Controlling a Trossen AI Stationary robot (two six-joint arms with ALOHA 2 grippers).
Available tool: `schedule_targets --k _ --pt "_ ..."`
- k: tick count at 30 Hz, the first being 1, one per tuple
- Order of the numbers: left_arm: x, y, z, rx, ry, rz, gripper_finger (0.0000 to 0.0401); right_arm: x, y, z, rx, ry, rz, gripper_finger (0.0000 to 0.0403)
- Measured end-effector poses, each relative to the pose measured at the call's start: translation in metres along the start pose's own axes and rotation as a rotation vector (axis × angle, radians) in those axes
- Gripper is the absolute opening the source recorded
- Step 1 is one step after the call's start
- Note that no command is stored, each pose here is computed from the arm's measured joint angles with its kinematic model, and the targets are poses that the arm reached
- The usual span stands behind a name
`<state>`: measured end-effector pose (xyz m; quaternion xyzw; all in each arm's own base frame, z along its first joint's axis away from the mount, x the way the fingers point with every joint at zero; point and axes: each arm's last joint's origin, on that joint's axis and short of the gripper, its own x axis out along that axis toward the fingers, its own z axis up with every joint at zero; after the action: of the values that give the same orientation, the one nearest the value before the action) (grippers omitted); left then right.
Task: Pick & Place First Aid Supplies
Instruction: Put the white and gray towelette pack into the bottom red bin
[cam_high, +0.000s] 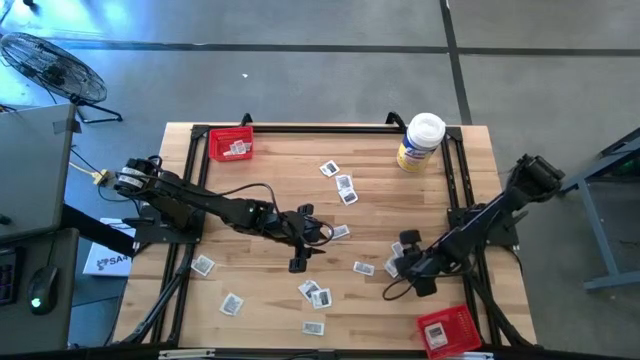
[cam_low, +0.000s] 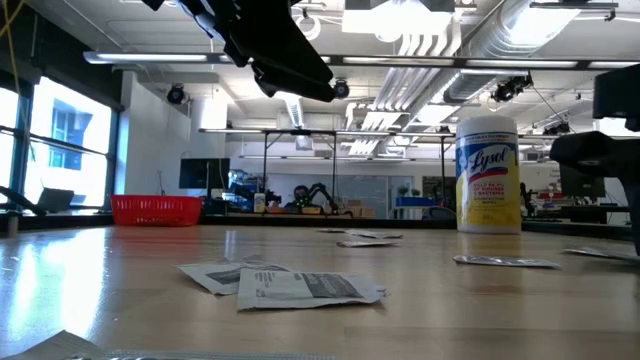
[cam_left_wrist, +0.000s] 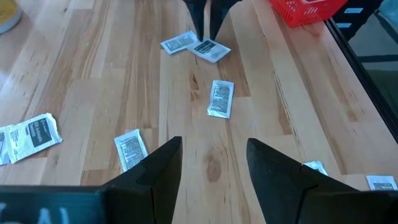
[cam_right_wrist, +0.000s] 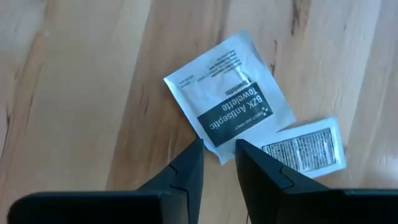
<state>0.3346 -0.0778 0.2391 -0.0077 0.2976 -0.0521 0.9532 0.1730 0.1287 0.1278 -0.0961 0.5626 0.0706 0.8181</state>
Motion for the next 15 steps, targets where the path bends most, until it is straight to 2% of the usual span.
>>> schedule_targets --k 6,15 --pt "0.000 0.000 0.000 0.000 0.000 0.000 0.0179 0.006 -0.002 -0.008 -0.087 -0.014 0.006 0.0075" --pt "0.000 0.000 0.000 0.000 0.000 0.000 0.0179 0.009 -0.004 -0.012 -0.073 -0.008 -0.009 0.0005"
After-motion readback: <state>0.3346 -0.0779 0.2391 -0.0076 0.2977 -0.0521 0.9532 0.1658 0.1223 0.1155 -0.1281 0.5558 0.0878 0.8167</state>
